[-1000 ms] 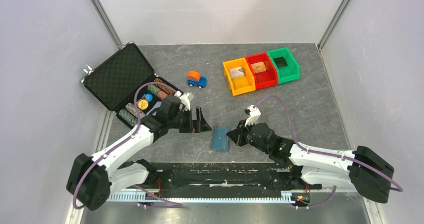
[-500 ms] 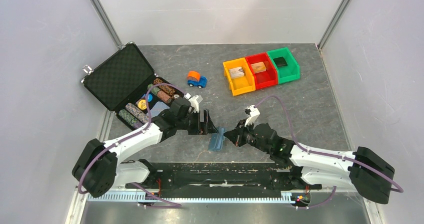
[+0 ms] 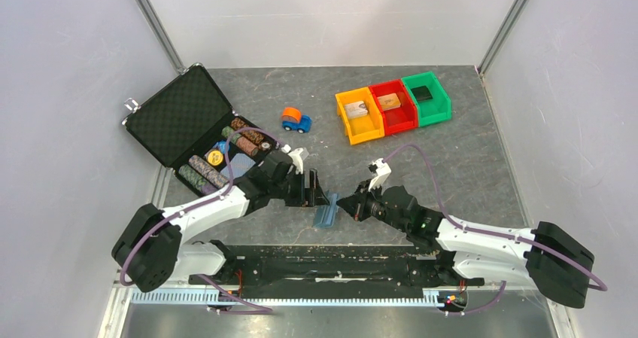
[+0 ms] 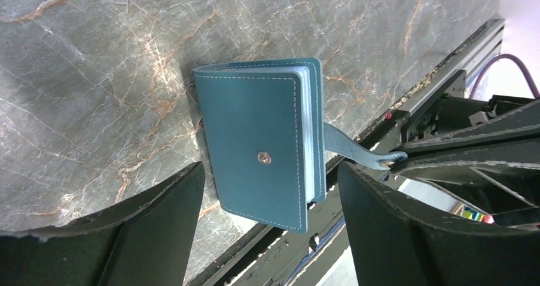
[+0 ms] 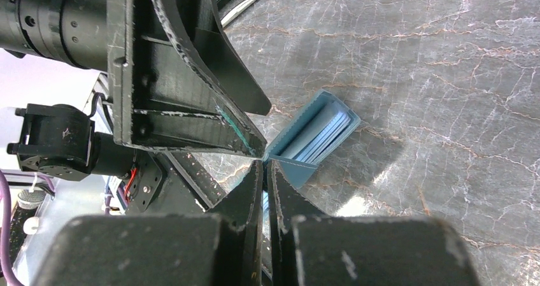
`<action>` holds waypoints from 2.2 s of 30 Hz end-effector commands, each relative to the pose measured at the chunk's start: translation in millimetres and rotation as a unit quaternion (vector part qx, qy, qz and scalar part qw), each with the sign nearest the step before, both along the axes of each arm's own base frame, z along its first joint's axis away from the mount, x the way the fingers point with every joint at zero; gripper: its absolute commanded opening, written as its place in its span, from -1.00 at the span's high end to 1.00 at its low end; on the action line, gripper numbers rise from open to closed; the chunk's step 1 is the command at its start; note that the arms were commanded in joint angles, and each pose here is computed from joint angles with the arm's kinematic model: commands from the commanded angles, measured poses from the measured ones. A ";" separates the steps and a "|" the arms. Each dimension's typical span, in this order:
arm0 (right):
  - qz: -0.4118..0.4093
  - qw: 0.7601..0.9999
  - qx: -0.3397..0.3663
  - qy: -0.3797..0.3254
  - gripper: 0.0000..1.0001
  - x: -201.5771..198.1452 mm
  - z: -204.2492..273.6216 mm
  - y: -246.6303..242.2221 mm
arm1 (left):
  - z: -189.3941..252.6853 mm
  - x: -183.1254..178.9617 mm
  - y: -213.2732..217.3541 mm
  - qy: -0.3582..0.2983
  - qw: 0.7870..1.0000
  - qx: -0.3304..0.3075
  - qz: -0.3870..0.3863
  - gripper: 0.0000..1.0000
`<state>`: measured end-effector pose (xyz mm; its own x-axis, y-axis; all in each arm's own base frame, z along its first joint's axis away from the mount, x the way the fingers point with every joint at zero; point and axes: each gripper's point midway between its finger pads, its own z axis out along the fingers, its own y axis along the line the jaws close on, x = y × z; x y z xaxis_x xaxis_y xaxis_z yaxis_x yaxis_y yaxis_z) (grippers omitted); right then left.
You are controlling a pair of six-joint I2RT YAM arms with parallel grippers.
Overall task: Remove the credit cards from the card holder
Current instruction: Open the card holder at the center of the board.
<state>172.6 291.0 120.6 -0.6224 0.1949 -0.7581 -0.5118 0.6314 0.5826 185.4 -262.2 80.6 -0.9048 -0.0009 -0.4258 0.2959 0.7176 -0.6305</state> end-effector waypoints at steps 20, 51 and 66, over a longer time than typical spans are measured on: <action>-0.090 0.990 -0.109 0.008 0.54 32.9 -47.2 -84.0 | -26.2 3.8 14.5 -0.018 0.995 0.092 0.022 0.07; 0.019 0.998 -0.043 0.052 0.05 1.2 -2.4 17.4 | 7.6 -4.2 -1.5 0.037 0.990 -0.060 0.125 0.24; -0.031 0.987 -0.141 0.068 0.12 3.7 -54.1 -18.3 | 16.2 -9.2 5.1 -0.029 0.998 -0.003 0.054 -0.35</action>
<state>176.3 285.4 81.4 -0.7193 0.0525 -0.6927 -0.4143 0.7680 0.4884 169.3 -247.7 76.1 -0.9053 -0.1673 -0.3905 0.1370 0.7550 -0.6412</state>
